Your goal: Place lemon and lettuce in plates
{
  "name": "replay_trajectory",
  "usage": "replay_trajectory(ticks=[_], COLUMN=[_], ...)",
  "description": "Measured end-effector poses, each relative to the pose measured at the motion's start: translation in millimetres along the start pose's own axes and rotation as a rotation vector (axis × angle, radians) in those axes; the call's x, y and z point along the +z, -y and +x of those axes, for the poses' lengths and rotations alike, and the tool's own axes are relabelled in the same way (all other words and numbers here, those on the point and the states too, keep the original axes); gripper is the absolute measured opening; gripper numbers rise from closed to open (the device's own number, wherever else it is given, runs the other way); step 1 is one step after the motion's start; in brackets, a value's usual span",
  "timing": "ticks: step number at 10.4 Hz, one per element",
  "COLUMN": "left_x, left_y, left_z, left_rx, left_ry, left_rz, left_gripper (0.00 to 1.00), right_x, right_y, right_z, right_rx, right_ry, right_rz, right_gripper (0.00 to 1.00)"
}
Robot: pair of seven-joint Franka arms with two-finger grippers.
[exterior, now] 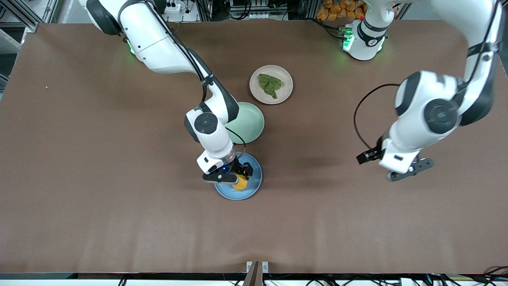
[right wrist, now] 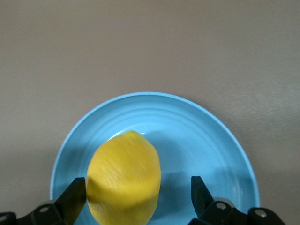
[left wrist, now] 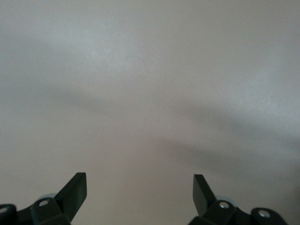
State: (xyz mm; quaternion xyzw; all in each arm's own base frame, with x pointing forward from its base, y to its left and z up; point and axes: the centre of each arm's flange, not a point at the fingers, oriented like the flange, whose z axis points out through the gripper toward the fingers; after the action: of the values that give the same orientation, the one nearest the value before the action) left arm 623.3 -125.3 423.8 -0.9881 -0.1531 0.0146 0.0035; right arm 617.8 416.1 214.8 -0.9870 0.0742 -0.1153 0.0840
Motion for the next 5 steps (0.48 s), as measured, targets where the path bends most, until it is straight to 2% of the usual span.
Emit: replay_trajectory(ticks=[2, 5], left_x=[-32, -89], left_y=[23, 39], left_z=[-7, -18], left_rx=[0.08, 0.223], left_ry=[-0.022, -0.12], left_rz=[-0.049, -0.064], left_gripper=[1.0, 1.0], right_x=[-16, -65], right_y=[-1, -27], right_z=[8, 36], right_rx=[0.01, 0.051], right_ry=[0.038, 0.119], right_rz=[-0.038, -0.122], right_gripper=[1.0, 1.0])
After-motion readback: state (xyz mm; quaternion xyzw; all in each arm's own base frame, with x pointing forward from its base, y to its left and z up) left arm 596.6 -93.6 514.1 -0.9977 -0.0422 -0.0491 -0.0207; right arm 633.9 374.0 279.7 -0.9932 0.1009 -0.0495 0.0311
